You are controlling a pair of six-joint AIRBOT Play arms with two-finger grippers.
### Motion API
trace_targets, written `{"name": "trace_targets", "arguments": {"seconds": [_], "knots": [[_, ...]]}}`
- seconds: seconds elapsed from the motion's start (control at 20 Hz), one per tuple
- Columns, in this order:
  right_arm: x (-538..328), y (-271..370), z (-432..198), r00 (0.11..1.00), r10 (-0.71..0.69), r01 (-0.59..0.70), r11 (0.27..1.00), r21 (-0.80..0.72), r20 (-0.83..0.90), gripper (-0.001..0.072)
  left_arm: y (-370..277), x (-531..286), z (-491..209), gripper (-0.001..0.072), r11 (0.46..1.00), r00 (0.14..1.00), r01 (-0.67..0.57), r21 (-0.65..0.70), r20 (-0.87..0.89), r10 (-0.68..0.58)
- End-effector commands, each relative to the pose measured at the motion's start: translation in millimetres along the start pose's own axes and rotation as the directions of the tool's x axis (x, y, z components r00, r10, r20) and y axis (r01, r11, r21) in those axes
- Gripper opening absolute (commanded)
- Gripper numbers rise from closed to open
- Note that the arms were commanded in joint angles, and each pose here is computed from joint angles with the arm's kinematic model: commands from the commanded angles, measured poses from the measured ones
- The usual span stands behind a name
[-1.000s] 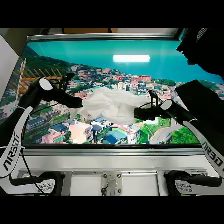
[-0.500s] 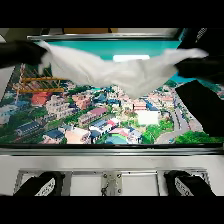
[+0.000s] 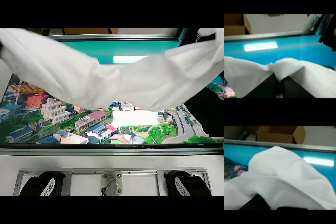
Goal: Fold the clothes and pants, and hang the long-sleeved shirts on hangers.
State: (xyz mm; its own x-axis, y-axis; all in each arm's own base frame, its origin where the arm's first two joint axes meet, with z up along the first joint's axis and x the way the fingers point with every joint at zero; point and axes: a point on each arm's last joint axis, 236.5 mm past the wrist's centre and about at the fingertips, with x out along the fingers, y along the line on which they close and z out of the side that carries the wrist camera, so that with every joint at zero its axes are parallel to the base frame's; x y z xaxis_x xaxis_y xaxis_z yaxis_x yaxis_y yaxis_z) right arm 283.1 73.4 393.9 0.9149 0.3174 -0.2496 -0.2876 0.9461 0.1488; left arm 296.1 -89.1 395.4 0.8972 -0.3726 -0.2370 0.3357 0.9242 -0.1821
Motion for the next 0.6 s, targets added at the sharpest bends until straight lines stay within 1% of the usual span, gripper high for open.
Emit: {"name": "trace_targets", "arguments": {"seconds": [0.0,0.05,0.15,0.2,0.3,0.35,0.4,0.55], "knots": [[33.4,-10.2,-69.6,0.961,0.023,0.005,0.995,0.102,-0.277,0.0018,23.7,42.2,-95.8,0.002,0.988,0.969,-0.042,-0.151,-0.248,0.003],[49.6,-17.1,-95.7,0.931,0.032,0.016,0.992,0.126,-0.364,0.0018,31.3,56.3,-131.4,0.002,0.982,0.937,-0.062,-0.179,-0.349,-0.005],[85.4,-33.8,-134.5,0.888,0.035,0.048,0.985,0.168,-0.458,0.0022,46.3,81.8,-198.1,0.002,0.966,0.855,-0.111,-0.232,-0.518,-0.026],[107.5,-44.9,-147.1,0.881,0.028,0.066,0.981,0.181,-0.473,0.0076,54.8,95.3,-224.9,0.0042,0.958,0.819,-0.139,-0.252,-0.573,-0.032],[142.4,-63.4,-157.6,0.878,0.009,0.098,0.975,0.198,-0.478,0.058,77.8,121.1,-250.5,0.0645,0.938,0.8,-0.199,-0.283,-0.599,-0.011],[153.0,-70.2,-160.0,0.881,0.0,0.11,0.973,0.205,-0.474,0.0638,91.1,129.5,-255.1,0.0617,0.923,0.794,-0.236,-0.304,-0.608,0.003],[158.1,-74.1,-161.8,0.881,-0.004,0.117,0.971,0.209,-0.474,0.058,101.0,134.6,-258.9,0.0617,0.914,0.785,-0.258,-0.312,-0.619,0.01],[156.3,-72.2,-175.9,0.857,0.009,0.105,0.976,0.191,-0.516,0.0577,116.2,138.0,-293.0,0.0617,0.891,0.729,-0.312,-0.331,-0.685,0.001]]}}
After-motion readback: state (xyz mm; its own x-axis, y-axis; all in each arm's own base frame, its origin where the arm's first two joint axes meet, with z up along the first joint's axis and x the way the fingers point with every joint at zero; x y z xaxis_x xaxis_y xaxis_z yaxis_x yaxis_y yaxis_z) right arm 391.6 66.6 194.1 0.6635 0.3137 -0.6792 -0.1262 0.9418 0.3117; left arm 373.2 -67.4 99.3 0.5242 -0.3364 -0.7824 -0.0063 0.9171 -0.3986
